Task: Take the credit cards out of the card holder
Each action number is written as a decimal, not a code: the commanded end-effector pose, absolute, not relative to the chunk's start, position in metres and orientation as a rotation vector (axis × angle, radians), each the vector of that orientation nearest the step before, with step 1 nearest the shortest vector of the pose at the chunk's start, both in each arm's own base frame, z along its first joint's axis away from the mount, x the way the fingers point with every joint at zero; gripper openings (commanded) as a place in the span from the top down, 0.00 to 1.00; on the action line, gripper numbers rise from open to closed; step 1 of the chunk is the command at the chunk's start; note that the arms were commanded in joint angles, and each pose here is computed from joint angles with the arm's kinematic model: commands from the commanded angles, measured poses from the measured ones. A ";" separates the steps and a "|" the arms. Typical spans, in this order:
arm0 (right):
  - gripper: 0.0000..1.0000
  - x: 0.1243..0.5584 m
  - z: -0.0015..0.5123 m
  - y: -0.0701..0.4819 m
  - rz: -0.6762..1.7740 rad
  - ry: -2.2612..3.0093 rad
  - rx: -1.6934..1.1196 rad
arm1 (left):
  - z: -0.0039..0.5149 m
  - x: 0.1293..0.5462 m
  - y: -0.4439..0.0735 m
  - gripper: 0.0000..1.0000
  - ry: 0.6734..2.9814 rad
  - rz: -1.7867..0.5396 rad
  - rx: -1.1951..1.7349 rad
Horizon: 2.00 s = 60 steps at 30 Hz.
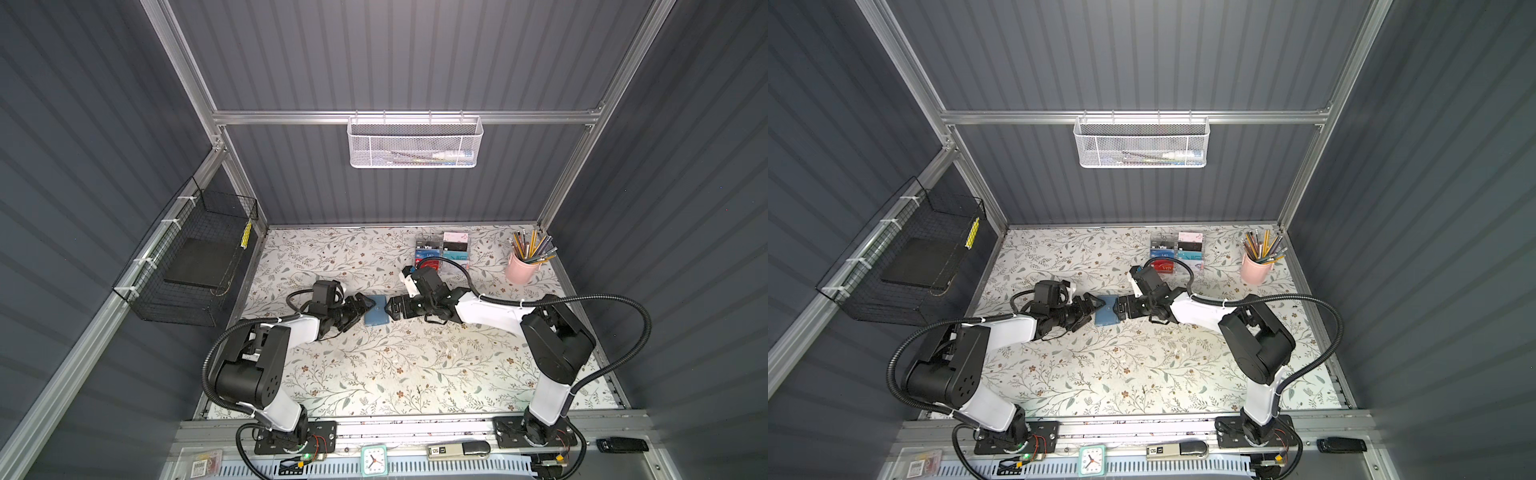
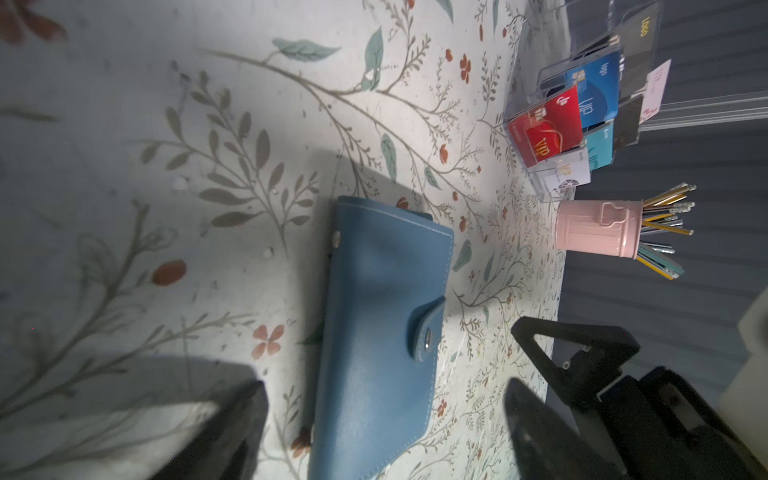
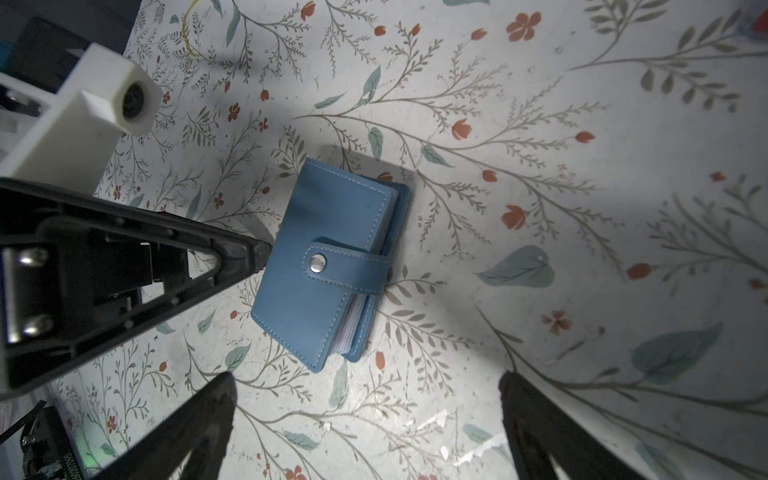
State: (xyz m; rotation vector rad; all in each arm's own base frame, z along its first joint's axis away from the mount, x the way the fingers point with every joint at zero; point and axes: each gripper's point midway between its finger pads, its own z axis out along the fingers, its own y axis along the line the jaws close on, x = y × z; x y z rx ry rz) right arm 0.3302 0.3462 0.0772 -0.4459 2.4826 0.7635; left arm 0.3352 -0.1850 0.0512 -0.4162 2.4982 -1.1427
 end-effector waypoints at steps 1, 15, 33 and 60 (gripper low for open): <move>0.01 0.324 0.064 0.346 0.765 2.523 -0.441 | 0.044 0.328 -0.187 0.20 2.518 -1.181 -0.420; 0.01 0.317 0.055 0.358 0.890 2.563 -0.391 | 0.025 0.317 -0.179 0.47 2.564 -1.109 -0.425; 0.22 0.316 0.049 0.378 1.013 2.580 -0.409 | 0.020 0.319 -0.177 0.65 2.545 -1.092 -0.421; 0.68 0.321 0.030 0.391 1.060 2.631 -0.375 | 0.021 0.323 -0.186 0.74 2.497 -1.149 -0.426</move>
